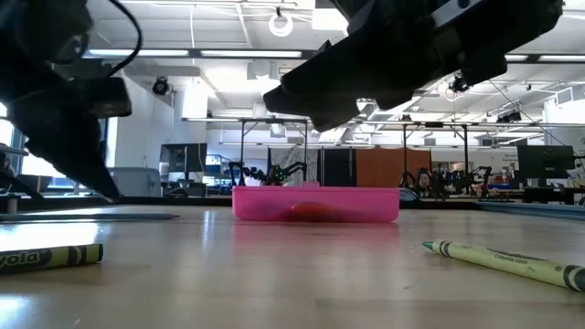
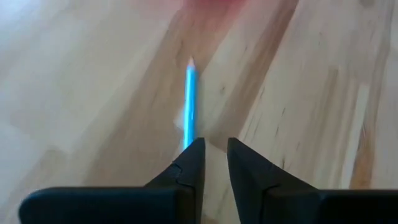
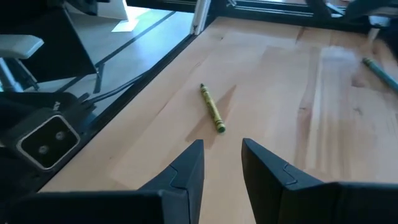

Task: Pick & place school supplies into a supply box
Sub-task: Put the blue pencil into the pink supply box

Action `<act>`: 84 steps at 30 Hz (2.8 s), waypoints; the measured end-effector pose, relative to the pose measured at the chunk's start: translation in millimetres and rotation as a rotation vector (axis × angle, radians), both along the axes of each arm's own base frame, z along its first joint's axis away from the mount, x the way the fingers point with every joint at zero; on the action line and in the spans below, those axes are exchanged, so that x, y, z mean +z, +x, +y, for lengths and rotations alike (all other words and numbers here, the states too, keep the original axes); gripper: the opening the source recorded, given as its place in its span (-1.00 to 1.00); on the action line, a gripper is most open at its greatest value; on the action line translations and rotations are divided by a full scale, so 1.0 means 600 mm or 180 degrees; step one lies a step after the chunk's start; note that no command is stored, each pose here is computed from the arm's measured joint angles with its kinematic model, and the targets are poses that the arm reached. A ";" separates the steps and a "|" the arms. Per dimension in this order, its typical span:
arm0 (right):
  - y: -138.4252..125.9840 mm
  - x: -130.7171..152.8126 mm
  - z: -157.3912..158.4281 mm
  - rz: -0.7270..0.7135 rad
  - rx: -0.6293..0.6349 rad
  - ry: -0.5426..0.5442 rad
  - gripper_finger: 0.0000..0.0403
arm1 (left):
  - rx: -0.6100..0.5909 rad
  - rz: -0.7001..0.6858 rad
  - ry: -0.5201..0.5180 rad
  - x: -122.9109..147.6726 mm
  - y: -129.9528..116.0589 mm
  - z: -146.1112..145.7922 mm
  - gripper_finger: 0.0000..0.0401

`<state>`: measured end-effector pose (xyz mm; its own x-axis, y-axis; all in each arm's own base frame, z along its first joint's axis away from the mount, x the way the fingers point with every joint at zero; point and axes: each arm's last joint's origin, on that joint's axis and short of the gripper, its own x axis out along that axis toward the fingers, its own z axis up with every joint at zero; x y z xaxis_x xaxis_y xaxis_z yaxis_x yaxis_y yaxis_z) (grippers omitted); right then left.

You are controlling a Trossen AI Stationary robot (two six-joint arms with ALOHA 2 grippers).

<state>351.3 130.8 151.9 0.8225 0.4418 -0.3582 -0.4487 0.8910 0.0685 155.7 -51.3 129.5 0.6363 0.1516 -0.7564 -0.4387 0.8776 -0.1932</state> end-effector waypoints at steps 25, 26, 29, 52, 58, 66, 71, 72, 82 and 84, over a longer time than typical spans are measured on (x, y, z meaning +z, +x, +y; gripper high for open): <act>0.005 0.008 -0.007 -0.0191 -0.0032 -0.0023 -0.57 | 0.0191 -0.0755 0.0228 -0.072 -0.061 -0.033 -0.56; 0.005 0.008 -0.007 -0.0190 -0.0031 -0.0025 -0.57 | 0.0192 -0.0736 0.0253 -0.074 -0.061 -0.033 -0.56; 0.005 0.008 -0.007 -0.0194 -0.0030 -0.0029 -0.57 | 0.0205 -0.0712 0.0310 -0.079 -0.060 -0.034 -0.56; 0.005 0.008 -0.007 -0.0228 0.0000 -0.0096 -0.57 | 0.0285 -0.0541 0.1159 -0.107 -0.064 -0.023 -0.56; 0.005 0.008 -0.007 -0.0229 0.0000 -0.0100 -0.57 | 0.0405 -0.0726 0.1006 -0.103 -0.059 -0.026 -0.56; 0.005 0.008 -0.007 -0.0233 0.0002 -0.0104 -0.57 | 0.0459 -0.0858 0.0899 -0.098 -0.054 -0.031 -0.56; 0.005 0.008 -0.007 -0.0256 0.0020 -0.0148 -0.57 | 0.0626 -0.1065 0.1001 -0.087 -0.043 -0.037 -0.56; 0.005 0.008 -0.007 -0.0256 0.0021 -0.0148 -0.57 | 0.0649 -0.1094 0.1014 -0.085 -0.041 -0.038 -0.56; 0.005 0.008 -0.007 -0.0269 0.0030 -0.0173 -0.57 | 0.0533 -0.0969 0.1293 -0.073 -0.018 -0.037 -0.48; 0.005 0.008 -0.007 -0.0277 0.0037 -0.0189 -0.57 | 0.0599 -0.0855 0.1195 -0.075 -0.010 -0.024 -0.38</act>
<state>354.5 126.9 156.4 0.8466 0.4316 -0.3114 -0.4611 0.8870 -0.0240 149.7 -65.6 84.6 0.7366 0.5129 -0.4408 -0.5742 0.8187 -0.0069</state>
